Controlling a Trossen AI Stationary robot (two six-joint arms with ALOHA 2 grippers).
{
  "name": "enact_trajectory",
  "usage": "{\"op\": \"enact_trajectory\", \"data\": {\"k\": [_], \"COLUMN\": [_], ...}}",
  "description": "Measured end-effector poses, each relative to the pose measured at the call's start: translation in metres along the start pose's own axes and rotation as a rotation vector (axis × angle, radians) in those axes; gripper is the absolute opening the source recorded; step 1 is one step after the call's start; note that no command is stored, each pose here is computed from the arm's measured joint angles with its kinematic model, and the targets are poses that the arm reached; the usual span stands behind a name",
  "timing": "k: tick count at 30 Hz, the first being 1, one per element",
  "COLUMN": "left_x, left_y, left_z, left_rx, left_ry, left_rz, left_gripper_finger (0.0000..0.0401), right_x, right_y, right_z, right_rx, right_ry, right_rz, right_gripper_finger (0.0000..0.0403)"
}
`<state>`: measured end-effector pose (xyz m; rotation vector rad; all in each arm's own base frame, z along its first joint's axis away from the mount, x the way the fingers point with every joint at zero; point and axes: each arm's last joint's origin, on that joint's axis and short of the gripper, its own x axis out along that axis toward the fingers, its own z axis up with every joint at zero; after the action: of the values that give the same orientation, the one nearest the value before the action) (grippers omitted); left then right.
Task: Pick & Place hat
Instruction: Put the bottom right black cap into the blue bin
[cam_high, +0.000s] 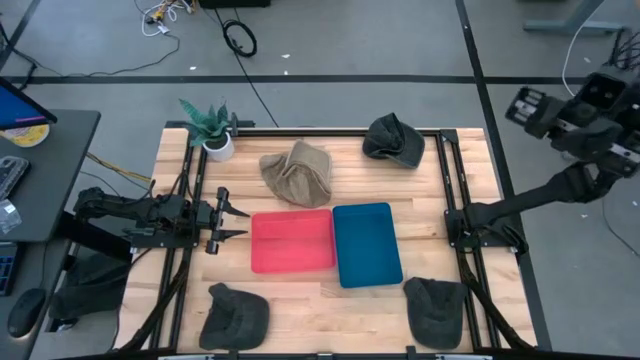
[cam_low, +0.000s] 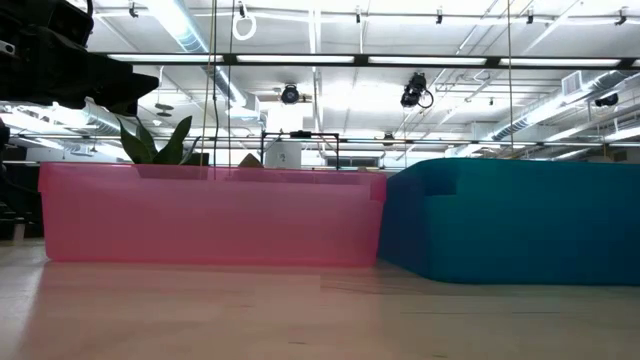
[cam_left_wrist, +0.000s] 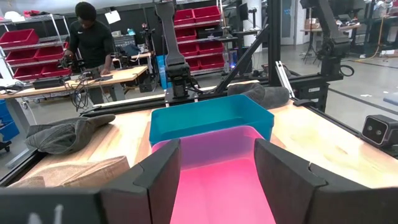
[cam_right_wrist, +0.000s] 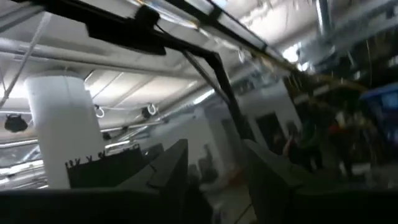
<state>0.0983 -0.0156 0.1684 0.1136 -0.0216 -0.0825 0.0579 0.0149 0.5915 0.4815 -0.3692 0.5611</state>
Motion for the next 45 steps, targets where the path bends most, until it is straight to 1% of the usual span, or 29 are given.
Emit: {"op": "enact_trajectory", "data": {"k": [3,8,13,16,18,21,25,29,32,35,38,42,45], "left_x": [0.000,0.000,0.000,0.000,0.000,0.000,0.000,0.000,0.000,0.000,0.000,0.000,0.000], "left_y": [0.000,0.000,0.000,0.000,0.000,0.000,0.000,0.000,0.000,0.000,0.000,0.000,0.000], "left_z": [0.000,0.000,0.000,0.000,0.000,0.000,0.000,0.000,0.000,0.000,0.000,0.000,0.000], "left_rx": [0.000,0.000,0.000,0.000,0.000,0.000,0.000,0.000,0.000,0.000,0.000,0.000,0.000], "left_ry": [-0.001,0.000,0.000,0.000,0.000,-0.001,0.000,-0.001,0.000,0.000,-0.001,-0.001,0.000], "left_rz": [0.000,0.000,0.000,0.000,0.000,0.000,0.000,0.000,0.000,0.000,0.000,0.000,0.000], "left_gripper_finger": [0.0209,0.0209,0.0209,0.0209,0.0209,0.0209,0.0209,0.0209,0.0209,0.0209,0.0209,0.0209,0.0209], "right_x": [0.009,0.025,0.046,0.060,0.070,0.086,0.107,0.116,0.115,0.105,0.095,0.090,0.081], "right_y": [-0.004,-0.016,-0.032,-0.039,-0.041,-0.037,-0.024,-0.007,0.005,0.019,0.032,0.046,0.048], "right_z": [0.000,-0.011,-0.038,-0.058,-0.072,-0.093,-0.125,-0.158,-0.183,-0.205,-0.225,-0.257,-0.281], "right_rx": [0.120,0.300,0.457,0.497,0.507,0.519,0.529,0.552,0.531,0.502,0.472,0.435,0.395], "right_ry": [0.079,0.208,0.372,0.458,0.518,0.590,0.672,0.776,0.876,0.990,1.072,1.164,1.230], "right_rz": [-0.050,-0.160,-0.287,-0.371,-0.400,-0.413,-0.429,-0.500,-0.590,-0.709,-0.816,-0.865,-0.918], "right_gripper_finger": [0.0155,0.0155,0.0155,0.0155,0.0155,0.0155,0.0155,0.0155,0.0155,0.0155,0.0155,0.0155,0.0155]}}
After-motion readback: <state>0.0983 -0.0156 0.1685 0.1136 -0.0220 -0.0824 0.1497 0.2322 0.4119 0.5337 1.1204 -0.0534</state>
